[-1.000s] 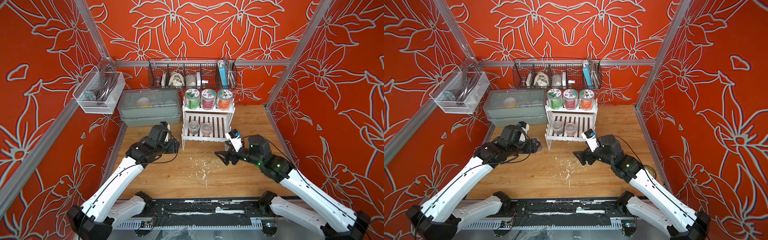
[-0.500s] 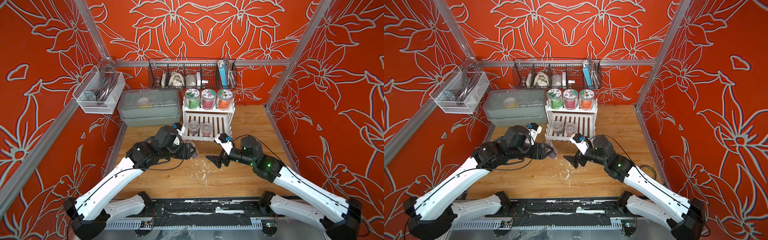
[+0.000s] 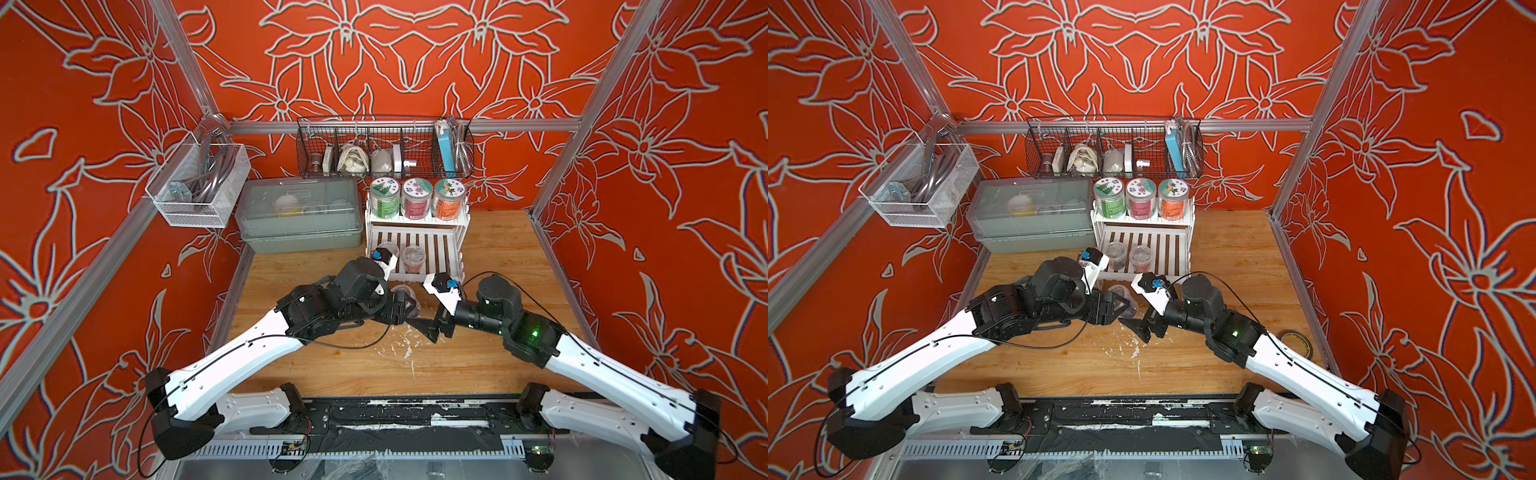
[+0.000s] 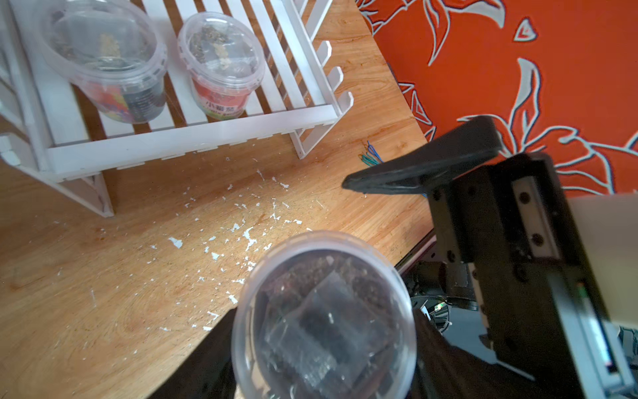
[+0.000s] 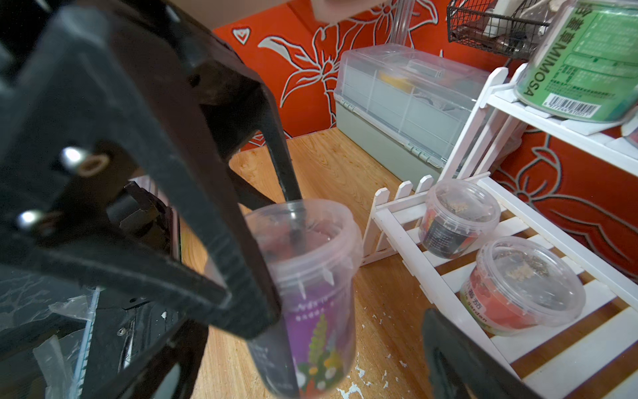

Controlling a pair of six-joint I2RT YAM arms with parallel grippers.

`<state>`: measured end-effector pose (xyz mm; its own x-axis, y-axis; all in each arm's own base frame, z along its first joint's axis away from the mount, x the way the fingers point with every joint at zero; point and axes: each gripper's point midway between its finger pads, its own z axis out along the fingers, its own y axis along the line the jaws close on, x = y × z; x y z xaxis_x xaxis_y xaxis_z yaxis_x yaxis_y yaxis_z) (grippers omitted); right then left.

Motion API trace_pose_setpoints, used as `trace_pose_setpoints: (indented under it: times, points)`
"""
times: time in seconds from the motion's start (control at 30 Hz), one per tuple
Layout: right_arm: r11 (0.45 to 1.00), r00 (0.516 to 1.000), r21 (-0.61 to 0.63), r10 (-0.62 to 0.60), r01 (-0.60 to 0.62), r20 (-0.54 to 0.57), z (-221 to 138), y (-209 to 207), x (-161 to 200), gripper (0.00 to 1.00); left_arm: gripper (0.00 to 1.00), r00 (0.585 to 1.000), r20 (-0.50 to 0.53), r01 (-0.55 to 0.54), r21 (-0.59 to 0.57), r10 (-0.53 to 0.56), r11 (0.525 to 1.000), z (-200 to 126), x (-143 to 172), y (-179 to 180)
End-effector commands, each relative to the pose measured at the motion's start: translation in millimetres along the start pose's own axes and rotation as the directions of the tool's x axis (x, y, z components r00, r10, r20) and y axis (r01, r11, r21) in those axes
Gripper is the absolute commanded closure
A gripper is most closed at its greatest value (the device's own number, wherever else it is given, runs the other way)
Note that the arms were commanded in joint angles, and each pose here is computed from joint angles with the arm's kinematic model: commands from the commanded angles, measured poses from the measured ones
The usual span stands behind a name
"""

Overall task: Place the seed container on the shelf
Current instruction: Pick up the seed jar at the center of the board.

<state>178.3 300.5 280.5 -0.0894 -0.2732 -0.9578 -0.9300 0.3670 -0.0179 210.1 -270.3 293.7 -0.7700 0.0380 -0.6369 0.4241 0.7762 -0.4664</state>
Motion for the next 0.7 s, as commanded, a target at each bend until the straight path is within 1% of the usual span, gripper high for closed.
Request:
trace_pose_setpoints:
  times: [0.0,0.27,0.5,0.67]
  points:
    - [1.0,1.0,-0.007,-0.01,0.01,-0.004,6,2,4,0.0,0.41,0.998,0.05,-0.04,0.018,0.039,0.999,5,-12,-10]
    - [0.999,1.0,0.042,-0.018,0.018,-0.019,8,-7,8,0.01,0.41,0.998,0.038,-0.057,0.037,0.056,0.998,11,-9,-17]
    - [0.999,0.999,0.042,-0.025,0.027,-0.046,12,-8,15,0.11,0.41,0.998,0.015,-0.063,0.045,0.062,0.997,16,-6,-19]
    - [0.999,0.998,0.032,-0.036,0.038,-0.046,12,-6,15,0.2,0.41,0.998,0.006,-0.064,0.042,0.064,0.997,17,-5,-19]
